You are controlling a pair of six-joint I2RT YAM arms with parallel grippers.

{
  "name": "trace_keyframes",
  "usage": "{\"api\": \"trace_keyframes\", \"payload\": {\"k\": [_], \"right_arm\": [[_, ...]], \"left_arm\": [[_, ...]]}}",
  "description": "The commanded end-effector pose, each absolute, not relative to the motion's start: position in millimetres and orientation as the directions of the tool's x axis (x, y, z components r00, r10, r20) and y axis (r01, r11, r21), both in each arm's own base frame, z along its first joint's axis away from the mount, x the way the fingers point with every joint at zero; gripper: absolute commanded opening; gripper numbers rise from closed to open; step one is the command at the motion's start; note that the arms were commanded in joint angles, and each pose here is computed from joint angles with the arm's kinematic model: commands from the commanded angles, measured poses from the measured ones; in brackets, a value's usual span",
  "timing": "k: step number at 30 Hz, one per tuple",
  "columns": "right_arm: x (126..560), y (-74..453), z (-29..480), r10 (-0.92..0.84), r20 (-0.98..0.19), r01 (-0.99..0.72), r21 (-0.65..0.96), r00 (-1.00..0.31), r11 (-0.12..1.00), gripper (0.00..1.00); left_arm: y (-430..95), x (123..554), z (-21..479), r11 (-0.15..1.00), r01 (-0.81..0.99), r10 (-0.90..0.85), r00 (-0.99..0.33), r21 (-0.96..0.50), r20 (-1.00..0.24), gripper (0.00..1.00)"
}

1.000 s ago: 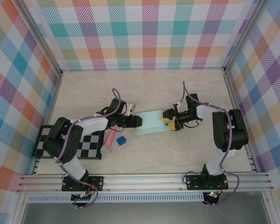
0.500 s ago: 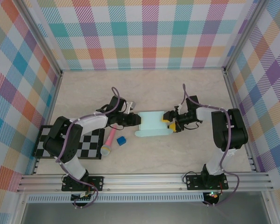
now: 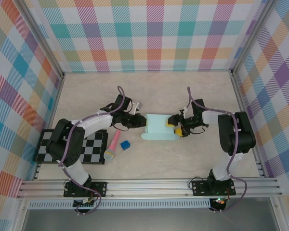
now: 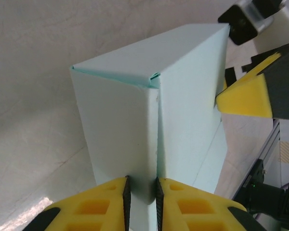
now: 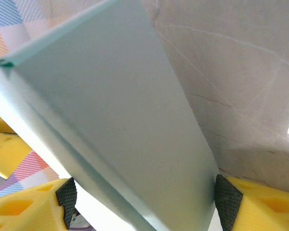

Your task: Fold the paper box

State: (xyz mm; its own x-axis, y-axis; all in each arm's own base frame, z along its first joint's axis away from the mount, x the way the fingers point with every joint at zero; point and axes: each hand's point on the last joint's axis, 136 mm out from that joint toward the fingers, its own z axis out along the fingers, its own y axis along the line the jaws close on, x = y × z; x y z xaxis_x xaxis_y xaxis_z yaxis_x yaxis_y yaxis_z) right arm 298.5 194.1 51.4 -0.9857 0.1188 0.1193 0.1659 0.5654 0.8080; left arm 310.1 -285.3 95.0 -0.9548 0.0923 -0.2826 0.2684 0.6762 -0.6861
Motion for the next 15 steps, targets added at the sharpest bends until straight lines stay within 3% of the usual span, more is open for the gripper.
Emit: {"api": "trace_keyframes", "payload": {"k": [1, 6, 12, 15], "right_arm": [[304.3, 184.9, 61.5, 0.106, -0.003, 0.065, 0.770, -0.994, 0.635, 0.78], [307.3, 170.7, 69.6, 0.145, -0.079, 0.041, 0.731, -0.986, 0.681, 0.80], [312.9, 151.9, 93.8, 0.162, -0.249, -0.048, 0.667, -0.955, 0.744, 0.84], [317.5, 135.1, 95.3, 0.203, -0.251, 0.001, 0.627, -0.947, 0.779, 0.85]], "left_arm": [[-285.2, 304.3, 94.7, 0.664, 0.234, 0.103, -0.969, -0.710, -0.223, 0.21], [-280.3, 311.2, 100.0, 0.656, 0.194, 0.064, -0.977, -0.729, -0.203, 0.21], [-276.0, 317.2, 110.5, 0.630, 0.162, 0.030, -0.982, -0.760, -0.184, 0.21], [-272.9, 314.0, 108.9, 0.637, 0.139, 0.030, -0.987, -0.758, -0.156, 0.22]]}}
